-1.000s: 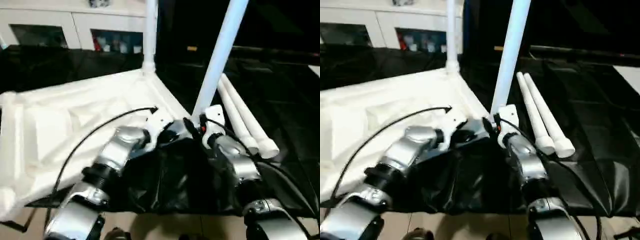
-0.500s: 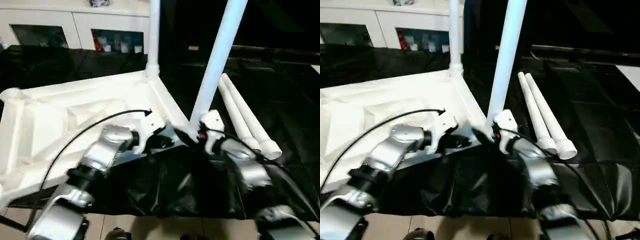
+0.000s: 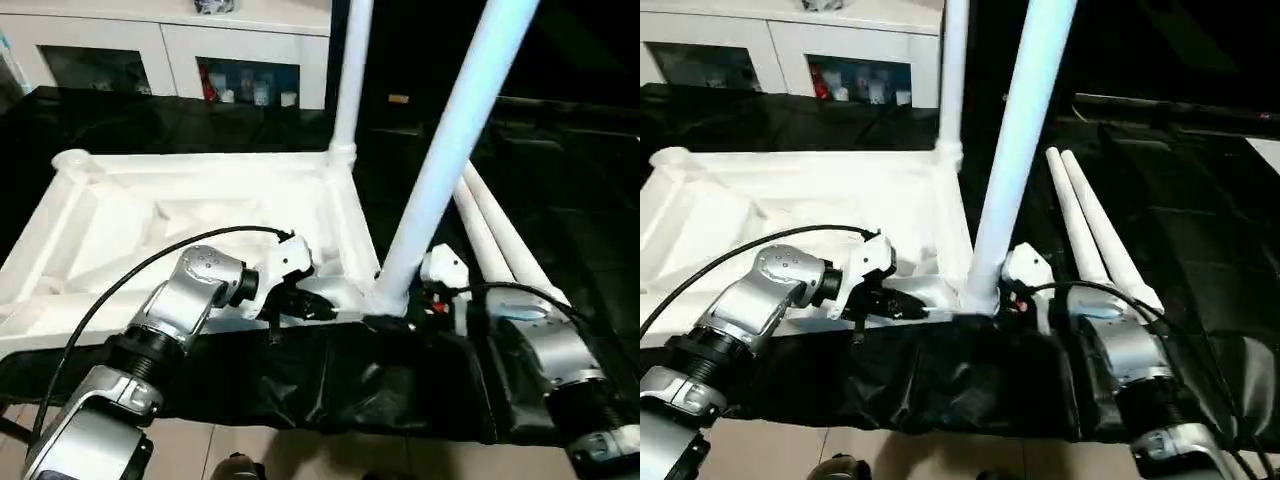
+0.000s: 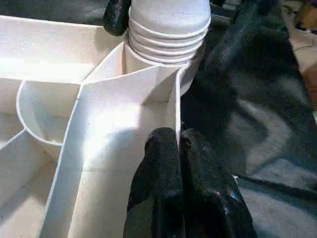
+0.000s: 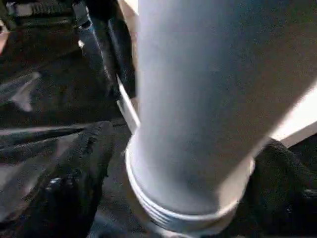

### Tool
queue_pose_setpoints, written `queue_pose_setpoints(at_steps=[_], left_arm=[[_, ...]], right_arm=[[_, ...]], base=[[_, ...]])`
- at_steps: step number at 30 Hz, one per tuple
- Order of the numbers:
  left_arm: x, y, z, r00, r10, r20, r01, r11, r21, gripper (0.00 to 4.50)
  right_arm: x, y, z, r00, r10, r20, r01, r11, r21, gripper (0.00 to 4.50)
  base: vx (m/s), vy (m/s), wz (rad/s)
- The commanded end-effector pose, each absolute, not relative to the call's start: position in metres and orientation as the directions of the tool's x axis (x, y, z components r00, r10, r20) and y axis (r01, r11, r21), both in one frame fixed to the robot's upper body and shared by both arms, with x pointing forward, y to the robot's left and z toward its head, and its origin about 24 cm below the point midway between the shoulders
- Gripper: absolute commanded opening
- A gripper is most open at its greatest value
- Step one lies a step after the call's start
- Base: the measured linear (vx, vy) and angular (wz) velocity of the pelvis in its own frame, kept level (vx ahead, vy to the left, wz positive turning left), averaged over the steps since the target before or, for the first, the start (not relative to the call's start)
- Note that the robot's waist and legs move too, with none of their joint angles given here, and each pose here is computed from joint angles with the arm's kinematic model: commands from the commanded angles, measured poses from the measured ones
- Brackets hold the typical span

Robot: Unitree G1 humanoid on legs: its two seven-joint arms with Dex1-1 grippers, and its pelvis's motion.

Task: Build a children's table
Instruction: Rotate leg to tighten

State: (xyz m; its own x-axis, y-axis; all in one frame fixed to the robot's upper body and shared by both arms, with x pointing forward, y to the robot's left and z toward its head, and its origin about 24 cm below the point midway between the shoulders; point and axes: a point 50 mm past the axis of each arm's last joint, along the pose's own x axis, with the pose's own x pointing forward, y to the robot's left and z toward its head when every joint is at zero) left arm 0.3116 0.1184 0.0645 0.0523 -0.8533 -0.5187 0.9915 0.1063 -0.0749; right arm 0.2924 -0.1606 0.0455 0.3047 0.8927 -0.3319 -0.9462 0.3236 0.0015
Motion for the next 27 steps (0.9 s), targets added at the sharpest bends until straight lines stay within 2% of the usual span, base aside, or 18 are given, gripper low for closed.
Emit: queue_pose_setpoints(at_steps=[1, 3, 9, 15, 16, 20, 22, 23, 27], left_arm=[[0.313, 0.11, 0.078, 0.018, -0.867, -0.498, 0.999, 0.04, -0.033, 0.0], [0.313, 0.11, 0.078, 0.015, -0.867, -0.498, 0.999, 0.038, -0.035, 0.0], [0.313, 0.112, 0.078, 0.021, -0.867, -0.499, 0.999, 0.043, -0.033, 0.0], [0.314, 0.107, 0.079, 0.043, -0.88, -0.472, 0.998, 0.06, -0.021, 0.0], [0.314, 0.103, 0.08, 0.063, -0.892, -0.448, 0.997, 0.079, -0.018, 0.0], [0.321, 0.088, 0.08, 0.182, -0.89, -0.418, 0.982, 0.188, 0.028, 0.0], [0.326, 0.073, 0.081, 0.284, -0.875, -0.392, 0.957, 0.286, 0.055, 0.0], [0.326, 0.073, 0.081, 0.284, -0.875, -0.392, 0.957, 0.286, 0.055, 0.0], [0.333, 0.057, 0.082, 0.403, -0.841, -0.362, 0.913, 0.398, 0.09, 0.0]], right_arm=[[0.292, -0.158, 0.048, 0.276, 0.901, -0.334, -0.956, 0.293, 0.002, 3.47], [0.292, -0.158, 0.048, 0.275, 0.902, -0.334, -0.956, 0.293, 0.002, 3.41], [0.289, -0.152, 0.046, 0.265, 0.908, -0.325, -0.959, 0.284, 0.014, 2.84], [0.286, -0.146, 0.044, 0.285, 0.921, -0.267, -0.95, 0.308, 0.048, 2.77], [0.286, -0.144, 0.043, 0.306, 0.917, -0.254, -0.942, 0.33, 0.056, 2.77], [0.298, -0.135, 0.033, 0.499, 0.83, -0.249, -0.849, 0.525, 0.051, 2.76], [0.31, -0.125, 0.023, 0.667, 0.697, -0.263, -0.714, 0.699, 0.038, 2.76], [0.31, -0.125, 0.023, 0.667, 0.697, -0.263, -0.714, 0.699, 0.038, 2.75], [0.321, -0.102, 0.017, 0.787, 0.553, -0.274, -0.569, 0.822, 0.028, 2.75]], base=[[0.0, 0.0, 0.0], [0.0, 0.0, 0.0], [0.0, 0.0, 0.0], [0.0, 0.0, 0.0], [0.0, 0.0, 0.0], [0.0, 0.0, 0.0], [0.0, 0.0, 0.0], [0.0, 0.0, 0.0], [0.0, 0.0, 0.0]])
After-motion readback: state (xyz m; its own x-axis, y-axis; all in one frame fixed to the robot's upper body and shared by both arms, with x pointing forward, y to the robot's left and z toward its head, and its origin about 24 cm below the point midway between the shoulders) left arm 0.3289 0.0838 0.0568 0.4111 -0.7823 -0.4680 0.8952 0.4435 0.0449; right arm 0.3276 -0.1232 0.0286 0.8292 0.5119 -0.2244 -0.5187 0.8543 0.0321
